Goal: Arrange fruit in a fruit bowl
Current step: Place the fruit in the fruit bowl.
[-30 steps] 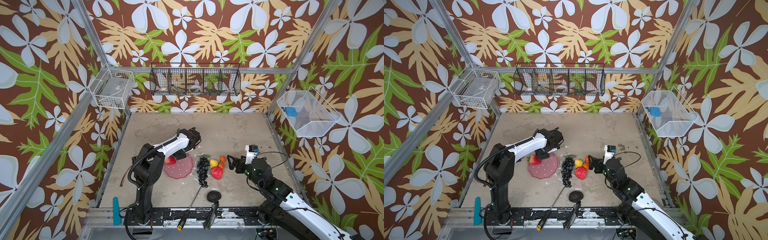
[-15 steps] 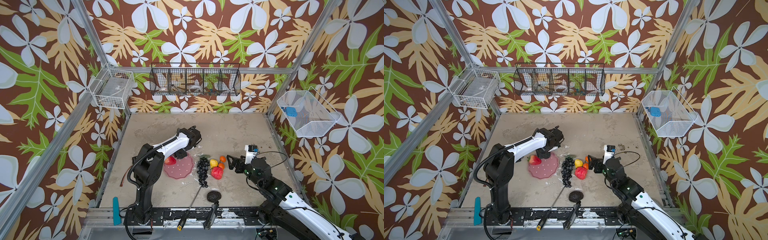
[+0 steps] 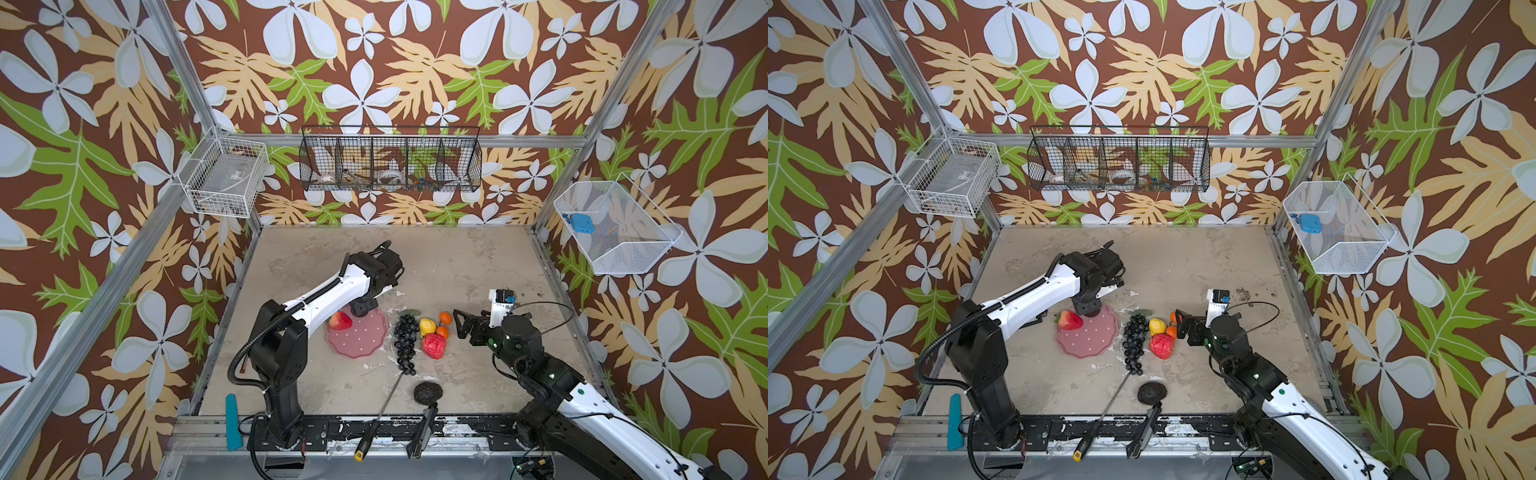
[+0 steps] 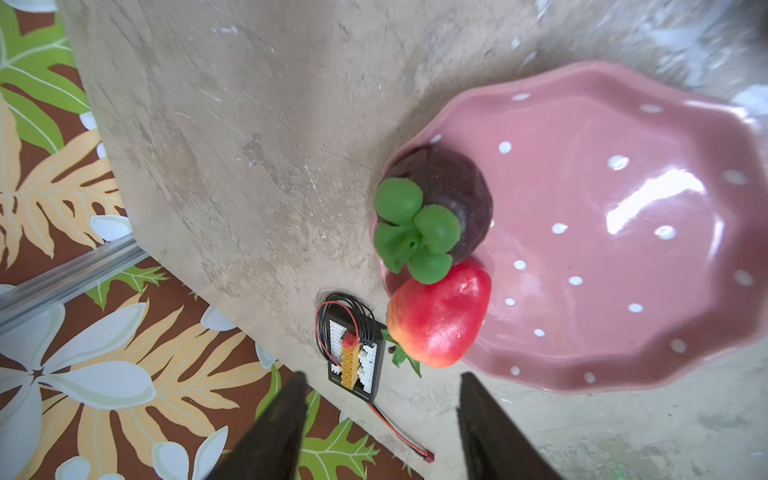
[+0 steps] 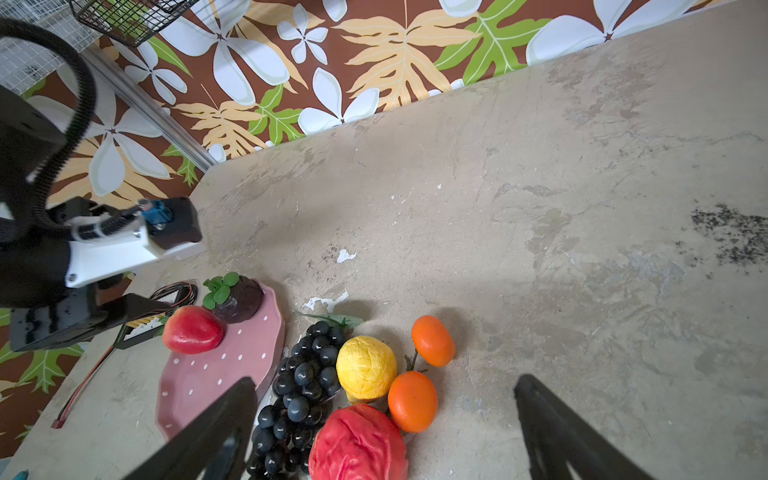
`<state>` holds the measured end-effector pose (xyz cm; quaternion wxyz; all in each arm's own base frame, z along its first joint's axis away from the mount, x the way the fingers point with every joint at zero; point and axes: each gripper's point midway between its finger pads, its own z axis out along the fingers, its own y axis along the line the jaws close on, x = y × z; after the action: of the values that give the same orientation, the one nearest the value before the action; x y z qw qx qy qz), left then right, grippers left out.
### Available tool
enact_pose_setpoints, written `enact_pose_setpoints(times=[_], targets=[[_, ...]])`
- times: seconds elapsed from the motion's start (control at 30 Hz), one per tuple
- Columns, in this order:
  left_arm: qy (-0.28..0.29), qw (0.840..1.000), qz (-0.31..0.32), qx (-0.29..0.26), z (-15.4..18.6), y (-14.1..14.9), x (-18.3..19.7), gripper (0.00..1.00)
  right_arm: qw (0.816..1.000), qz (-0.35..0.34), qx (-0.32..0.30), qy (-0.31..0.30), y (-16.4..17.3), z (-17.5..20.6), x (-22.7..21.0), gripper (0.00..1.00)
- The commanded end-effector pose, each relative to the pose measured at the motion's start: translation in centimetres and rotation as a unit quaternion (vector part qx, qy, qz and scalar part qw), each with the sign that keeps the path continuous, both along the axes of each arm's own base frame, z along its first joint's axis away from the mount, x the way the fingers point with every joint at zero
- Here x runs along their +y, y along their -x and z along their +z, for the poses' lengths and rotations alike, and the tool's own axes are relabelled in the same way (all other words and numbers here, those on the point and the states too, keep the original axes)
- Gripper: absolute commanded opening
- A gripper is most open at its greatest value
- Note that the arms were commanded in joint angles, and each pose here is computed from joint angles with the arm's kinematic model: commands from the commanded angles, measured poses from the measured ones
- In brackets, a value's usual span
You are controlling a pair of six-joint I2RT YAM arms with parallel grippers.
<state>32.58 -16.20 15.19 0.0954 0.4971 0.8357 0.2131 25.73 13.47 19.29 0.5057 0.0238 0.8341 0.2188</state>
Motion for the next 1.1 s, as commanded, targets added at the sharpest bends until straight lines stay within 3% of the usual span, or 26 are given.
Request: enact_pose_setpoints(times=[0.0, 0.1, 0.2, 0.3, 0.37, 0.47, 0.53, 0.7, 0.93, 1.07], targets=[[0.069, 0.998, -0.005, -0.008, 1.9, 1.4, -1.1, 1.00, 1.000, 0.001, -0.005, 0.025, -0.3, 0.2, -0.1, 0.96], [0.143, 0.988, 0.016, -0.060, 4.5, 1.8, -1.7, 1.00, 0.999, 0.010, 0.002, 0.041, -0.5, -0.1, 0.2, 0.96], [0.265, 0.958, 0.031, -0.103, 7.3, 2.6, -3.4, 1.00, 0.998, 0.036, 0.022, 0.054, -0.4, -0.8, 1.0, 0.96], [0.381, 0.910, 0.063, -0.151, 9.5, 3.4, -4.2, 1.00, 0.994, 0.067, 0.056, 0.065, 0.2, -2.2, 1.9, 0.95], [0.451, 0.870, 0.086, -0.180, 10.6, 3.9, -4.3, 1.00, 0.990, 0.089, 0.082, 0.069, 0.8, -3.1, 2.5, 0.95], [0.517, 0.807, 0.172, -0.230, 11.1, 3.9, -2.4, 1.00, 0.985, 0.099, 0.131, 0.055, 2.2, -4.3, 2.7, 0.95], [0.533, 0.783, 0.204, -0.249, 11.0, 4.0, -1.3, 1.00, 0.981, 0.098, 0.160, 0.037, 3.2, -5.1, 2.9, 0.94], [0.515, 0.767, 0.254, -0.285, 10.1, 4.1, 1.3, 1.00, 0.973, 0.087, 0.211, -0.012, 5.9, -5.7, 3.6, 0.95], [0.493, 0.757, 0.286, -0.321, 8.0, 4.0, 3.4, 1.00, 0.958, 0.061, 0.279, -0.032, 9.4, -7.6, 4.9, 0.94], [0.483, 0.748, 0.301, -0.341, 8.4, 4.2, 4.8, 1.00, 0.949, 0.049, 0.311, -0.033, 11.4, -8.4, 6.3, 0.91]])
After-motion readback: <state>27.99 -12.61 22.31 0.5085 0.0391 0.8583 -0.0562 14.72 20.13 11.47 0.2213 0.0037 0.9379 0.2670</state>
